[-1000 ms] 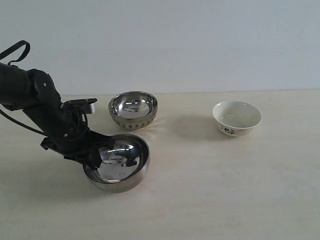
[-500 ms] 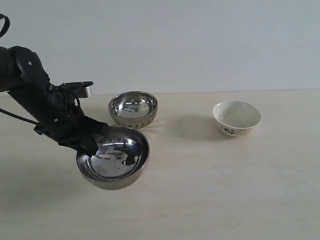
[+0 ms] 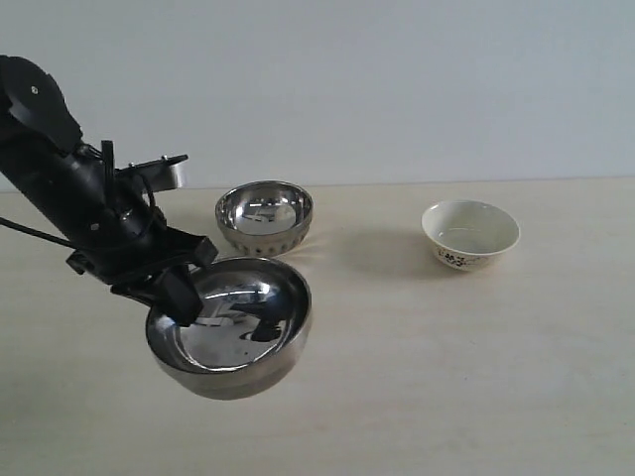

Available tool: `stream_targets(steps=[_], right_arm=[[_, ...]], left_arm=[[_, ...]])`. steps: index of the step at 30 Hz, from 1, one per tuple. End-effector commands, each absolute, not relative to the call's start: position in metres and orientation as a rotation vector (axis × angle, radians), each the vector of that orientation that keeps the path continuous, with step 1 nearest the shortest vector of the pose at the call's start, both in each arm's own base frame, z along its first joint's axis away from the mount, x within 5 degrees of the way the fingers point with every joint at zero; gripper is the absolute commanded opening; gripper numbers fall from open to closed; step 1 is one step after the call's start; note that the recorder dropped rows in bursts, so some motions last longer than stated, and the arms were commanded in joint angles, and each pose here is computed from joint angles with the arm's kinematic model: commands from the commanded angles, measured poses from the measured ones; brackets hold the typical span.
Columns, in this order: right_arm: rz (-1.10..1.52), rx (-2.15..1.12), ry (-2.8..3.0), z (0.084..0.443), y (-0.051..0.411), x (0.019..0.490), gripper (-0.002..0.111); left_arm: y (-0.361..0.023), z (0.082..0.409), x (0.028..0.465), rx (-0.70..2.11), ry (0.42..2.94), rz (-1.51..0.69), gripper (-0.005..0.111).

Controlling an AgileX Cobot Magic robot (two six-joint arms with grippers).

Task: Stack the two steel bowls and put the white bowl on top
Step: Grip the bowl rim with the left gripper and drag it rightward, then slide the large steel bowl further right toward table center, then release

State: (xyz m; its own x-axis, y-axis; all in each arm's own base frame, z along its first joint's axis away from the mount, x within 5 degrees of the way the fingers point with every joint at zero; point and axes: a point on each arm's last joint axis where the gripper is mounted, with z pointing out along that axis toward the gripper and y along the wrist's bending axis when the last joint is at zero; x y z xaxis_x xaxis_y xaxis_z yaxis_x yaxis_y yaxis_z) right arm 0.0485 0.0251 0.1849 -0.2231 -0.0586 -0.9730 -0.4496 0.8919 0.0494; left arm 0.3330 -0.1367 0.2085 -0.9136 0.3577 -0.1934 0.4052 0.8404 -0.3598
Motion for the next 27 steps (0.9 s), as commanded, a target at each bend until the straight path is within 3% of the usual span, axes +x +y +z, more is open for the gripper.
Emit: stream_targets(steps=[1,8,19,27], right_arm=[[0.367,-0.384,1.761,0.186,0.025,0.048,0.0],[0.367,-0.384,1.761,0.186,0.025,0.048,0.0],[0.367,-0.384,1.761,0.186,0.025,0.048,0.0],[0.367,-0.384,1.761,0.186,0.025,0.048,0.0]], left_arm=[[-0.167,0.217,0.326,0.661,2.797,-0.692,0.004],[-0.196,0.203,0.32,0.684,2.791,-0.691,0.004],[-0.199,0.183,0.329,0.605,2.817,-0.662,0.004],[-0.208,0.171,0.322,0.723,2.849,-0.555,0.004]])
